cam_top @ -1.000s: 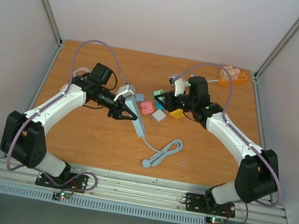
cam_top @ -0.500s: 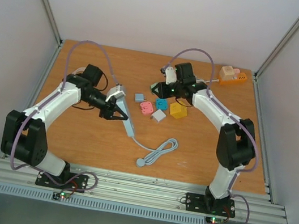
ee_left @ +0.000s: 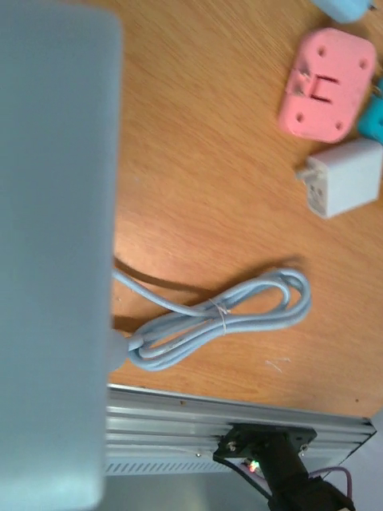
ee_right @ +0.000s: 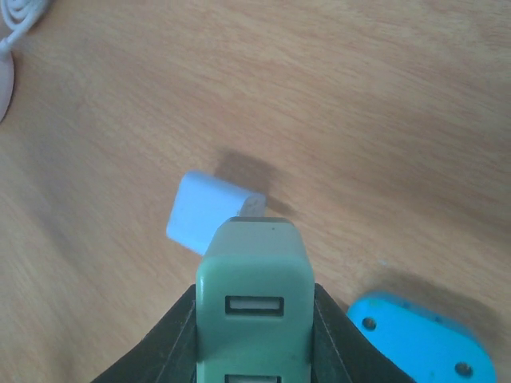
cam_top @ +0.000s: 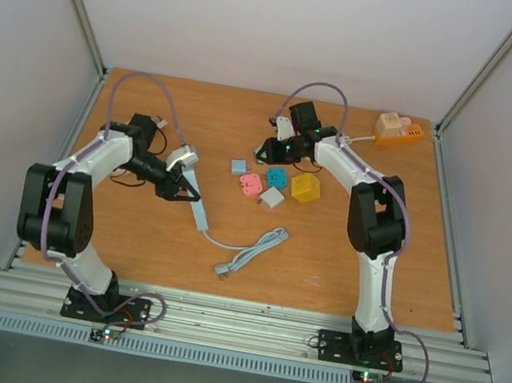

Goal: Pull the plug off the socket
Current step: Place the plug at the center of the board, then place the socket at the center of the board.

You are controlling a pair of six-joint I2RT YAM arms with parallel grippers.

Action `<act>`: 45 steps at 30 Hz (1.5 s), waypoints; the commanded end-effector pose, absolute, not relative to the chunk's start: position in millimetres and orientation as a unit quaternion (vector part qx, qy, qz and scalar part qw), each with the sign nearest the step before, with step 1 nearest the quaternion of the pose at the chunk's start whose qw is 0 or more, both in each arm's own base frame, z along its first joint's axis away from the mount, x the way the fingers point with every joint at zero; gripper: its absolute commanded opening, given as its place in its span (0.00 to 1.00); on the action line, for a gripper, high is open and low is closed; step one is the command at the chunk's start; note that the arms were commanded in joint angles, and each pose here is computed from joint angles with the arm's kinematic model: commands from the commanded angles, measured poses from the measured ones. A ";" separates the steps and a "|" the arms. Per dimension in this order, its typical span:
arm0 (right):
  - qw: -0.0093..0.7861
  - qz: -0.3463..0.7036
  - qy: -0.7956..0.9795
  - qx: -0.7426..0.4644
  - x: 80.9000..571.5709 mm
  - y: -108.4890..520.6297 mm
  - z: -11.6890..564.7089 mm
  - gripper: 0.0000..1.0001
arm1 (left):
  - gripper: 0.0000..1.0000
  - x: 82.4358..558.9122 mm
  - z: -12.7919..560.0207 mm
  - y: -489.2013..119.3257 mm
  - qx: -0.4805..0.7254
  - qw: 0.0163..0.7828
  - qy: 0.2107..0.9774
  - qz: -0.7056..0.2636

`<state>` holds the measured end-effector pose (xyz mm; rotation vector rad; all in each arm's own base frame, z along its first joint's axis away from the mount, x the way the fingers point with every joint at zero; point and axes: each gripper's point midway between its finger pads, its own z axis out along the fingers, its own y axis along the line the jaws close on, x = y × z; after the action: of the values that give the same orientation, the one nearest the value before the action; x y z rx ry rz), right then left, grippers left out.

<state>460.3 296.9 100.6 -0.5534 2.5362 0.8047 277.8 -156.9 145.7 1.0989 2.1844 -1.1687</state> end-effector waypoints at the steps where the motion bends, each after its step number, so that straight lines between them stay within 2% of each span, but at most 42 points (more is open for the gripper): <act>1: 0.176 0.313 0.919 -0.162 470.5 292.3 90.8 0.05 | 0.00 291.1 127.3 -139.9 0.400 0.189 0.803 -0.399; 7: 0.160 0.313 0.924 -0.149 483.9 292.3 74.5 0.07 | 0.01 313.9 102.3 -117.3 0.375 0.173 0.835 -0.364; 11: 0.154 0.309 0.928 -0.142 489.4 293.1 69.6 0.15 | 0.08 323.9 89.8 -111.7 0.367 0.157 0.848 -0.350; 13: 0.151 0.303 0.930 -0.140 490.0 291.6 67.2 0.23 | 0.12 328.6 81.1 -107.3 0.363 0.146 0.856 -0.337; 18: 0.158 0.285 0.934 -0.145 488.9 283.2 75.7 0.54 | 0.24 343.1 62.8 -91.3 0.347 0.137 0.881 -0.293; 22: 0.179 0.278 0.931 -0.156 486.8 276.4 96.3 0.69 | 0.39 353.8 56.9 -80.5 0.325 0.139 0.896 -0.268; 24: 0.186 0.276 0.929 -0.160 484.3 273.1 104.6 0.71 | 0.44 359.3 53.3 -75.6 0.318 0.140 0.904 -0.251; 35: 0.213 0.292 0.914 -0.186 453.9 261.3 152.7 0.74 | 0.45 380.2 20.6 -51.9 0.273 0.105 0.937 -0.190; 38: 0.219 0.298 0.909 -0.192 443.3 258.3 165.3 0.75 | 0.53 385.2 15.6 -46.4 0.263 0.097 0.944 -0.175; 45: 0.243 0.307 0.898 -0.199 426.4 251.8 195.7 0.75 | 0.61 392.5 9.2 -35.7 0.248 0.079 0.954 -0.150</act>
<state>434.0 255.2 170.6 -0.5162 2.5180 0.8215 369.1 -76.9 37.7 0.6602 2.8127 -0.8078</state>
